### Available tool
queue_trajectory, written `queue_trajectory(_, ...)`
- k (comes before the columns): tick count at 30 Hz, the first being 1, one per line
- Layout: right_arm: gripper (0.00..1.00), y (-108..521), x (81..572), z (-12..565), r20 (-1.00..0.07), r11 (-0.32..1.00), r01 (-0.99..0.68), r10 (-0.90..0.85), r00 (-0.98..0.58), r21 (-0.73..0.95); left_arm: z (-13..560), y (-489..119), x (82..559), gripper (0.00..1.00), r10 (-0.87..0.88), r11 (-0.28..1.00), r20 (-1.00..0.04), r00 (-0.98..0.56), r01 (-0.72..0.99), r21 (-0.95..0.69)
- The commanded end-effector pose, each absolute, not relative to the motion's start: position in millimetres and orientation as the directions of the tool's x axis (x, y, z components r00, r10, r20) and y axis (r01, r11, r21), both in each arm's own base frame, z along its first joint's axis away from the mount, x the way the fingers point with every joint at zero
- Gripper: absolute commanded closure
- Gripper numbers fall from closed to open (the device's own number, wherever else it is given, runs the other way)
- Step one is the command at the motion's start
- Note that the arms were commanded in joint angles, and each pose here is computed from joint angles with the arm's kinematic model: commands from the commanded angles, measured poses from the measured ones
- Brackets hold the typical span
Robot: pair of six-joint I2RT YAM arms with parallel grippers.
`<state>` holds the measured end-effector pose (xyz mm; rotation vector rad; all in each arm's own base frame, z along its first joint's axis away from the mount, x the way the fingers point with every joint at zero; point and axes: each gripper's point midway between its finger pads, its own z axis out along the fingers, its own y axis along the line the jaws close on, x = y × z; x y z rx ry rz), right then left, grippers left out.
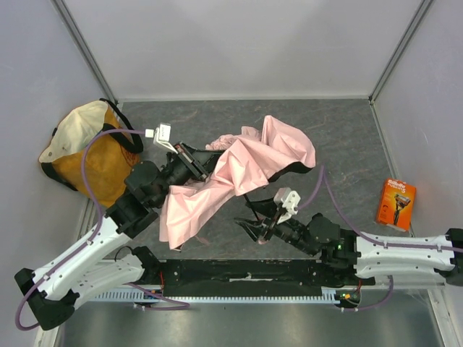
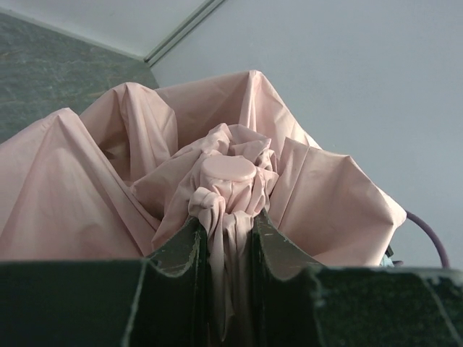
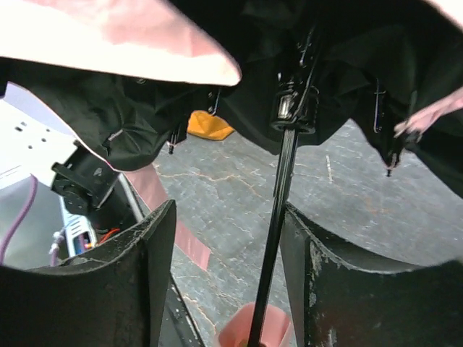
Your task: Put away the umbrella
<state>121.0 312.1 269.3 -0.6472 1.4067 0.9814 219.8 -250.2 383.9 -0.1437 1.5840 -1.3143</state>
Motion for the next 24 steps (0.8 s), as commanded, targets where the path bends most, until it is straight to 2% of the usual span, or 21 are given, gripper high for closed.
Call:
queue_trajectory(1, 0.34, 283.6, 141.4, 284.7, -0.973, 0.685, -0.714, 0.231, 0.019, 0.149, 430.5, -228.3, 227.1, 0.98, -0.749, 0.362, -0.558, -0.357, 0.485, -0.796)
queue_trajectory(6, 0.38, 306.0, 145.7, 270.4, -0.996, 0.713, -0.698, 0.086, -0.007, 0.066, 427.5, -232.8, 222.5, 0.98, -0.728, 0.355, -0.568, -0.383, 0.498, -0.791)
queue_trajectory(11, 0.49, 314.6, 162.7, 278.4, -0.999, 0.787, -0.616, -0.018, 0.029, -0.032, 422.0, -236.3, 213.9, 0.98, -0.713, 0.326, -0.565, -0.415, 0.517, -0.791)
queue_trajectory(14, 0.69, 319.8, 167.3, 283.2, -0.998, 0.787, -0.615, -0.026, 0.058, -0.057, 419.4, -236.5, 210.0, 0.98, -0.702, 0.325, -0.574, -0.423, 0.527, -0.786)
queue_trajectory(15, 0.83, 322.8, 168.3, 284.3, -0.998, 0.781, -0.622, -0.031, 0.061, -0.062, 419.8, -237.2, 208.3, 0.98, -0.698, 0.321, -0.574, -0.429, 0.530, -0.785)
queue_trajectory(16, 0.90, 325.5, 170.0, 281.5, -0.997, 0.773, -0.630, -0.040, 0.059, -0.069, 421.2, -238.0, 206.8, 0.98, -0.695, 0.314, -0.575, -0.432, 0.537, -0.783)
queue_trajectory(18, 1.00, 327.9, 171.8, 273.5, -0.997, 0.754, -0.653, -0.037, 0.069, -0.073, 428.1, -239.7, 202.3, 0.98, -0.686, 0.300, -0.584, -0.434, 0.563, -0.770)
queue_trajectory(20, 1.00, 325.2, 167.1, 271.3, -0.995, 0.727, -0.685, 0.021, 0.095, -0.050, 437.4, -242.2, 194.1, 0.98, -0.665, 0.283, -0.606, -0.436, 0.604, -0.745)
queue_trajectory(21, 1.00, 319.0, 169.4, 276.3, -0.990, 0.717, -0.697, 0.087, 0.108, -0.013, 441.6, -244.2, 188.9, 0.94, -0.647, 0.277, -0.624, -0.439, 0.627, -0.728)
queue_trajectory(22, 1.00, 311.3, 173.2, 275.8, -0.985, 0.710, -0.704, 0.133, 0.107, 0.019, 445.0, -244.6, 184.2, 0.80, -0.629, 0.277, -0.643, -0.438, 0.646, -0.711)
queue_trajectory(24, 1.00, 300.4, 177.5, 283.3, -0.971, 0.672, -0.737, 0.214, 0.109, 0.066, 450.6, -243.2, 173.0, 0.33, -0.601, 0.267, -0.670, -0.435, 0.681, -0.682)
